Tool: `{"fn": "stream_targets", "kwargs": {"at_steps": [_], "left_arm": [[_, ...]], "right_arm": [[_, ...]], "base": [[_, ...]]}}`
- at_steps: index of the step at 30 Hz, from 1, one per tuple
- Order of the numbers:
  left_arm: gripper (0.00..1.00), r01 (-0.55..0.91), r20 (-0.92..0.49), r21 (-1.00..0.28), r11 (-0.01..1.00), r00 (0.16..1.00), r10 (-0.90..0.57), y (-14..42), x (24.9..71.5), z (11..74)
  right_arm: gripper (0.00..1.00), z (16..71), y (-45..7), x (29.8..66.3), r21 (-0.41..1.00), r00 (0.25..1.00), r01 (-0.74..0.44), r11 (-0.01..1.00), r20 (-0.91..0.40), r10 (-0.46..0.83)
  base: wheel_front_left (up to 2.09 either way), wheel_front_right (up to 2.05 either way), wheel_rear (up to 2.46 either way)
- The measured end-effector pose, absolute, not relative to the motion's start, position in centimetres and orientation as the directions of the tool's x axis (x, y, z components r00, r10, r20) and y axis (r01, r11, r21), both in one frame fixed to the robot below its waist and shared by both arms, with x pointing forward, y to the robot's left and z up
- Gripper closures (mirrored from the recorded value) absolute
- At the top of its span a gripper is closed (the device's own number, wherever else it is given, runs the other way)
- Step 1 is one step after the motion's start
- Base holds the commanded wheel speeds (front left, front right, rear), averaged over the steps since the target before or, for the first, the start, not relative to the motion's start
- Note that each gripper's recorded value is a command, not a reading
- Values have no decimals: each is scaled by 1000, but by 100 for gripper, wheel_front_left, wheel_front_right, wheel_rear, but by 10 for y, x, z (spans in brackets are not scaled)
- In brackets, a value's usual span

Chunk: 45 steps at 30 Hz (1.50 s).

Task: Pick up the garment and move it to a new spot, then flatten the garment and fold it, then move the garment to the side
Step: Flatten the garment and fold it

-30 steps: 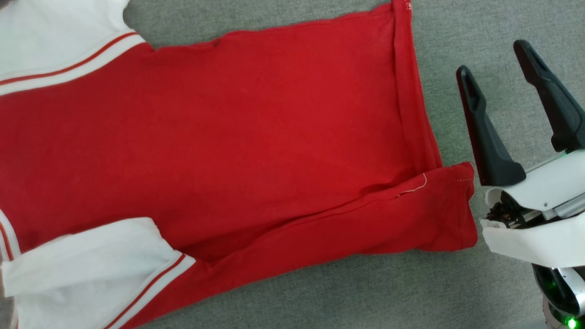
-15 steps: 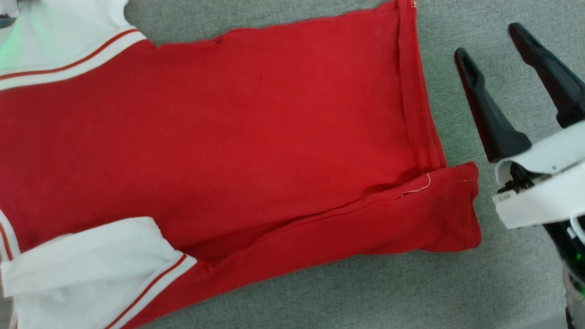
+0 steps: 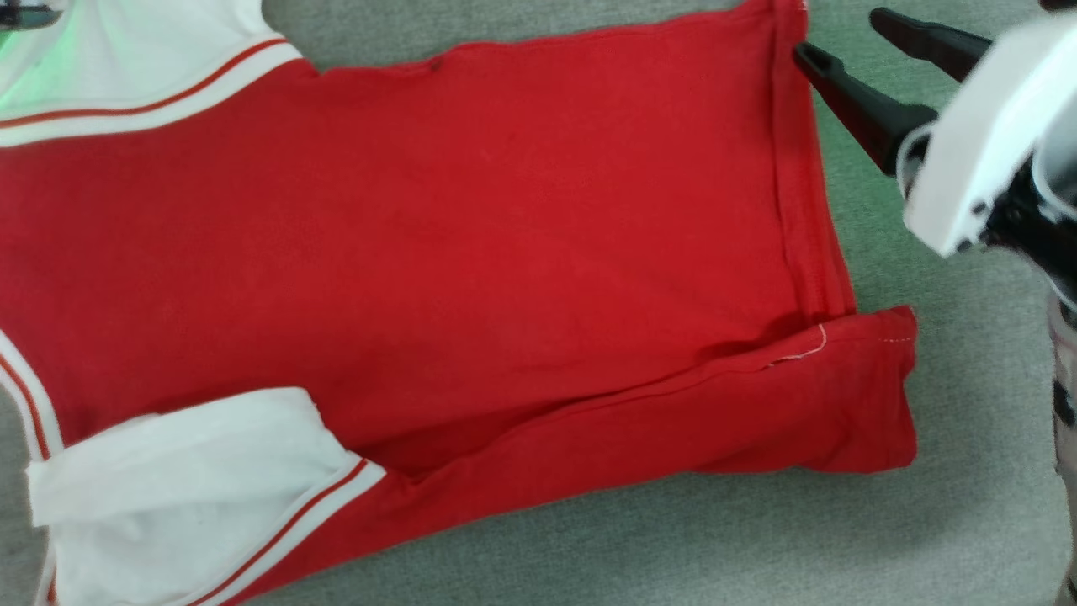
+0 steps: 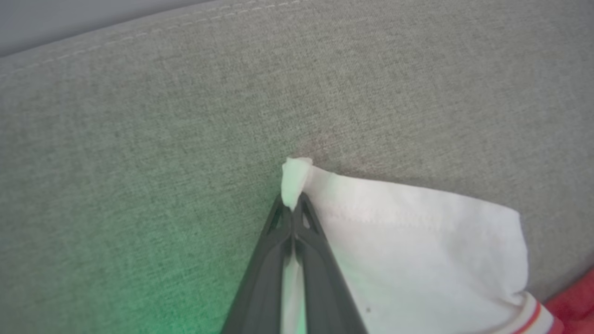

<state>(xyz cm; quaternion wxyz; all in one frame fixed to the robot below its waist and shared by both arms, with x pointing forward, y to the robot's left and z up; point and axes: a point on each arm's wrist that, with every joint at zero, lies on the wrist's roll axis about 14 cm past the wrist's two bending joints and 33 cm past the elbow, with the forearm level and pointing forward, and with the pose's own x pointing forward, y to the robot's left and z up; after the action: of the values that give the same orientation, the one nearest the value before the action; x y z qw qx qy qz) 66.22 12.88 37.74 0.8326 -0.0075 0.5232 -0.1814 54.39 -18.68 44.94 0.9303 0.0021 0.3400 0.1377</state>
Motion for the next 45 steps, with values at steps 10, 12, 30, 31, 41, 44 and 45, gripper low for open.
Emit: {"fn": "stream_targets", "kwargs": {"at_steps": [10,12,30,31,41,44,45], "left_arm": [[100,293,-860,-208,933,400,-317,133,663,377],[100,292,-859,-209,933,402,-318,133,663,377],[100,278,-758,-283,918,522,-392,141,665,424],[100,281,-746,-285,916,535,-396,141,665,432],[100,288,-685,-342,895,575,-447,154,632,483],[100,294,-678,-344,892,580,-452,158,615,496],[100,296,-676,-343,891,581,-453,159,609,501]], "right_arm": [[0,404,-177,557,147,529,-234,961,-810,253],[0,400,-176,558,136,494,-236,962,-835,240],[100,415,-179,561,94,521,-272,958,-823,229],[100,418,-180,560,94,535,-273,958,-813,232],[100,446,-173,541,79,627,-324,943,-729,277],[100,456,-173,532,78,643,-334,939,-709,288],[100,458,-173,528,77,647,-338,938,-705,291]], "base": [[0,0,0],[0,0,0],[0,0,0],[0,0,0],[0,0,0],[0,0,0],[0,0,0]]}}
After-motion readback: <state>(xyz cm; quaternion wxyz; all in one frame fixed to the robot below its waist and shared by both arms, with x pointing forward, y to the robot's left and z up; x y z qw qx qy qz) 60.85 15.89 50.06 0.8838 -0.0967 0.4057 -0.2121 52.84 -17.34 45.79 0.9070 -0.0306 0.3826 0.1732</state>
